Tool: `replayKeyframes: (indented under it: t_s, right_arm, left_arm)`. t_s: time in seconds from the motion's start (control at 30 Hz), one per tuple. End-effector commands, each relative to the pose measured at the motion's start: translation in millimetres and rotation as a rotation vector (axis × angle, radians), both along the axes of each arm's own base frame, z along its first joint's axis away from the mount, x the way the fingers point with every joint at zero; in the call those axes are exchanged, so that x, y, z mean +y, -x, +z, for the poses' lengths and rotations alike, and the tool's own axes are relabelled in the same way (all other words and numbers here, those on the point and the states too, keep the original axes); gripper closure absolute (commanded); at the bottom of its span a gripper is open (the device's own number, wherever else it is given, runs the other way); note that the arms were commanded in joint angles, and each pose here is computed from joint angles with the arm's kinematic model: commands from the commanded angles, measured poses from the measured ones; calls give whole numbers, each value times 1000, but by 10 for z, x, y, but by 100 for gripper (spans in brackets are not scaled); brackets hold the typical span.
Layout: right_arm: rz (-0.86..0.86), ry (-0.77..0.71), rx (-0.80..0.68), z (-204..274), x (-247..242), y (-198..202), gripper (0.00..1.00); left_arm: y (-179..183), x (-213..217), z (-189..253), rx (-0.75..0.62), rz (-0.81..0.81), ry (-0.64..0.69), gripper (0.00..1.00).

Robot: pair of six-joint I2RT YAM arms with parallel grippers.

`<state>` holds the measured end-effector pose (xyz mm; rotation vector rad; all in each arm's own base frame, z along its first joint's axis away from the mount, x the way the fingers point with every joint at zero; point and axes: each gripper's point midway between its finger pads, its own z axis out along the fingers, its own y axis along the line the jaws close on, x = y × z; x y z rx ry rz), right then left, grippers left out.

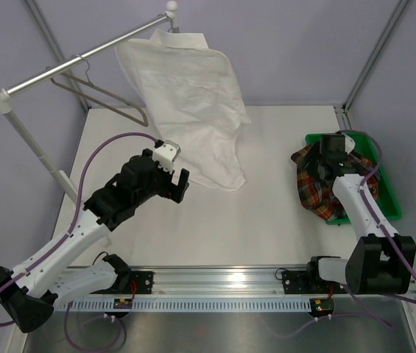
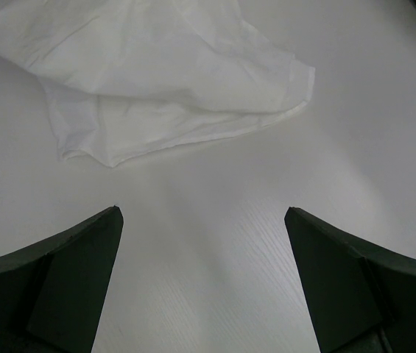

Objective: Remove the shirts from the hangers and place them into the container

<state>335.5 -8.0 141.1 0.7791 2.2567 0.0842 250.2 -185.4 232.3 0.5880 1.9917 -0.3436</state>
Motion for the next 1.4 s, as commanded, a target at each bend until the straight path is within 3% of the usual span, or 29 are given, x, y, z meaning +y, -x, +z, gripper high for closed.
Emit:
replayKeyframes:
  t_s: [0.0,0.33,0.57,0.73,0.9,1.23,1.37]
  right_arm:
    - [64,84,73,-158,123,26,25]
    - [189,364,225,-364,308,-116,23]
    - [219,512,175,-74,214,-495,20]
    - [324,640,240,-130,184,-775,5]
    - [402,752,307,-278,128,-967,1]
    - [459,843,390,-577,96,-1211,1]
    - [410,902,401,-612,-9,-1277,10]
  left_arm:
    - [-38,-17,61,-23,5,6,1]
    - [-42,-6,51,-22,10,-1,1]
    - [-45,-8,42,-21,9,-4,1]
    - [-54,-9,13,-15,12,-11,1]
    - [-60,-16,-10,-9,10,-16,1]
    - [-56,-38,-34,1,1,-16,1]
    - [-61,-34,-38,0,3,-19,1]
